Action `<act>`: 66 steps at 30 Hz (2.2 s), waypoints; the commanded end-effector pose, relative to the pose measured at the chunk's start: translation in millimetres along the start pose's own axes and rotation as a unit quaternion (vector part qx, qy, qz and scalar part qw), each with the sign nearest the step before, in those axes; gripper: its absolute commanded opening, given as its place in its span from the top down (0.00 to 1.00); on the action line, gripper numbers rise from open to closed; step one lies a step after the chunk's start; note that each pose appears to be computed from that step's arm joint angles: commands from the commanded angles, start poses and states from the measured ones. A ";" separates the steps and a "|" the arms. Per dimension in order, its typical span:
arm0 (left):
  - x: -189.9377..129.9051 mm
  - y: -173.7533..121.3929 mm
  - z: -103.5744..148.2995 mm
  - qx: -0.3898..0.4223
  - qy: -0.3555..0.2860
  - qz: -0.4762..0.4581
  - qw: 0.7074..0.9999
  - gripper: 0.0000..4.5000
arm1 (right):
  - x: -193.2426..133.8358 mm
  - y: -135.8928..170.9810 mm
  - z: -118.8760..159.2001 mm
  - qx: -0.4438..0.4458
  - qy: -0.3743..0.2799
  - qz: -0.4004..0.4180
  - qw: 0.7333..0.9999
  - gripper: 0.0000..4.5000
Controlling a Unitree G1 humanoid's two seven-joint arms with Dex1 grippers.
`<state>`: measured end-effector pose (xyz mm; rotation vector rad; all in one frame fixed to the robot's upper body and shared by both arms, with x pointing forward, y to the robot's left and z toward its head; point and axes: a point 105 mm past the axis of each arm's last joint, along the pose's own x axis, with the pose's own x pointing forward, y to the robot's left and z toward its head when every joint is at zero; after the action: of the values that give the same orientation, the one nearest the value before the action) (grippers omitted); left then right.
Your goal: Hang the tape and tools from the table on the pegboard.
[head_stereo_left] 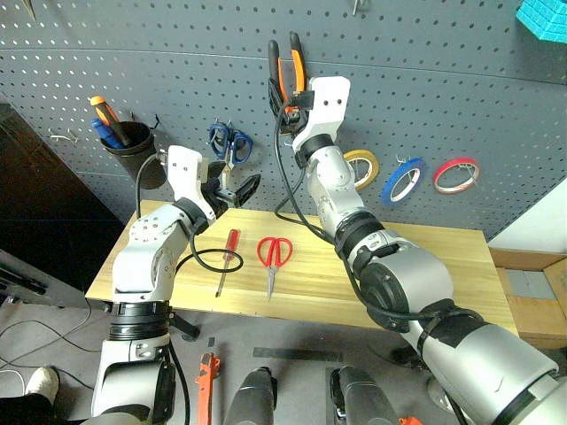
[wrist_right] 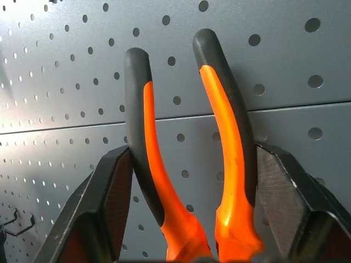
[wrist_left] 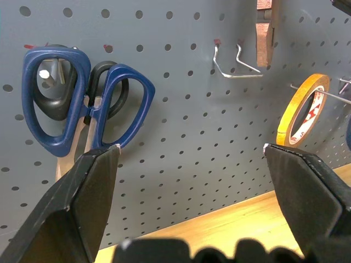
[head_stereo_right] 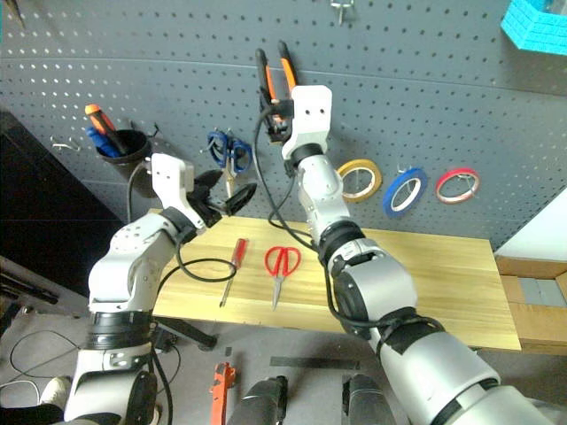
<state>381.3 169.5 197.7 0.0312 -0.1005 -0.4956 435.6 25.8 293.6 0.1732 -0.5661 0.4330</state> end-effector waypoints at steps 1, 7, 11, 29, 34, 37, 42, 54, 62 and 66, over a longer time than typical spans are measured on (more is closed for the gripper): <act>-2.5 2.6 16.2 0.014 -0.027 0.002 1.000 0.00 | 17.4 23.1 24.5 -0.001 -0.017 0.032 0.999 0.37; -6.8 5.5 17.5 0.017 -0.028 0.010 0.999 0.00 | 25.2 27.9 10.1 0.047 0.066 0.031 0.996 0.37; -11.1 7.8 16.0 0.016 -0.029 0.019 0.999 0.00 | 28.0 24.2 6.6 0.090 0.097 0.021 0.991 0.37; -5.6 8.6 15.6 0.013 -0.033 0.019 0.999 0.00 | 46.3 0.6 70.5 0.053 -0.017 0.002 0.998 0.37; -1.4 5.7 15.5 0.012 -0.037 0.013 0.999 0.00 | 43.2 9.3 94.9 0.016 -0.096 0.013 0.995 0.37; -1.1 6.0 15.9 0.013 -0.037 0.012 0.999 0.00 | 40.0 11.4 88.8 -0.007 -0.096 0.012 0.995 0.37; -2.6 7.3 16.9 0.015 -0.037 0.012 0.999 0.00 | 28.3 18.2 58.5 -0.055 -0.068 0.020 0.996 0.37; -4.5 8.8 17.1 0.017 -0.034 0.015 0.999 0.00 | -2.4 31.0 -14.1 -0.083 0.032 0.041 0.995 0.37; -6.0 9.7 16.2 0.017 -0.034 0.019 0.999 0.00 | 2.3 21.1 -9.0 -0.096 0.034 0.027 0.994 0.37; -5.1 10.9 18.0 0.017 -0.036 0.020 0.999 0.00 | 3.5 16.0 -7.3 -0.116 0.033 0.017 0.993 0.37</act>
<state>383.4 179.4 196.2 0.0202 -0.1092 -0.4576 436.4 41.3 278.8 -0.0628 -0.5227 0.4146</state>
